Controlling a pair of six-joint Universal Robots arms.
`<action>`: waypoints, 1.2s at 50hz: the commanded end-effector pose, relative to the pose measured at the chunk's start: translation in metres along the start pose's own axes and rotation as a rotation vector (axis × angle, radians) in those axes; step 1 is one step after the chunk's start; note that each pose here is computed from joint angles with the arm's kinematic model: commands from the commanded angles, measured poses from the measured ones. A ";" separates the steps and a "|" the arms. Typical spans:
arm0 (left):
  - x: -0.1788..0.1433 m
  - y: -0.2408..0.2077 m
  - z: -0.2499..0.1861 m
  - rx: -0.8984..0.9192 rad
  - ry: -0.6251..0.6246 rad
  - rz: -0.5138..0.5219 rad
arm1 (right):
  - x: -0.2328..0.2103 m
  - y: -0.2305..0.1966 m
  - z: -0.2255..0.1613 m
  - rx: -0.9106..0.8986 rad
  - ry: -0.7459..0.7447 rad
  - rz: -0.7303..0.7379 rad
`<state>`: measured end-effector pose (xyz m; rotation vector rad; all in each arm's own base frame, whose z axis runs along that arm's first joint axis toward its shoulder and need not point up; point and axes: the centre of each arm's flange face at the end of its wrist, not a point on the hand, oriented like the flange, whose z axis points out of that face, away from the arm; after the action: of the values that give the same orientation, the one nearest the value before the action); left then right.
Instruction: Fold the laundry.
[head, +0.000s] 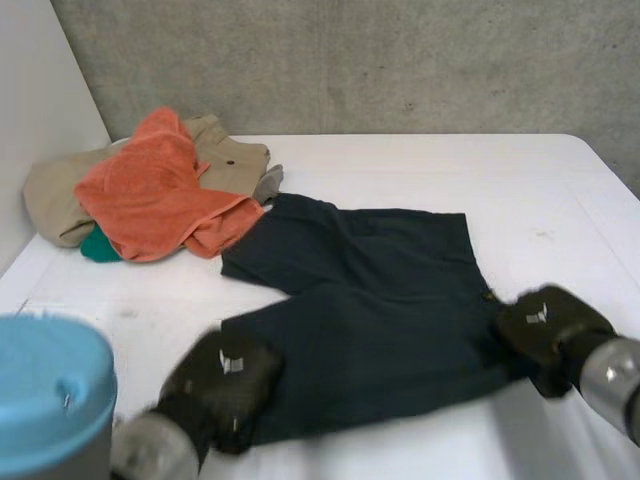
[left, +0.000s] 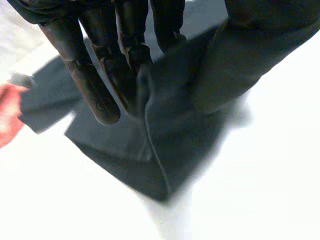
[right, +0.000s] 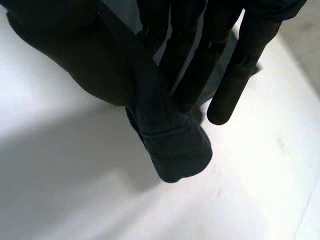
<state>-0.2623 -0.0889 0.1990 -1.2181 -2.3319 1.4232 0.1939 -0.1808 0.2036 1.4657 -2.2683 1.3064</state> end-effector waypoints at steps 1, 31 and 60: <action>0.025 0.015 -0.033 -0.132 0.134 0.165 | 0.005 0.013 -0.008 -0.086 -0.040 -0.110; -0.102 -0.089 0.270 0.485 -0.467 0.331 | 0.060 -0.051 0.191 0.325 0.389 -0.047; -0.079 -0.077 0.186 0.454 -0.368 0.145 | 0.043 0.007 0.124 0.103 0.044 0.452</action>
<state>-0.3529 -0.3026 0.1905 -1.0773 -1.9259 2.3092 0.2145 -0.3035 0.1628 0.9569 -2.5684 1.6144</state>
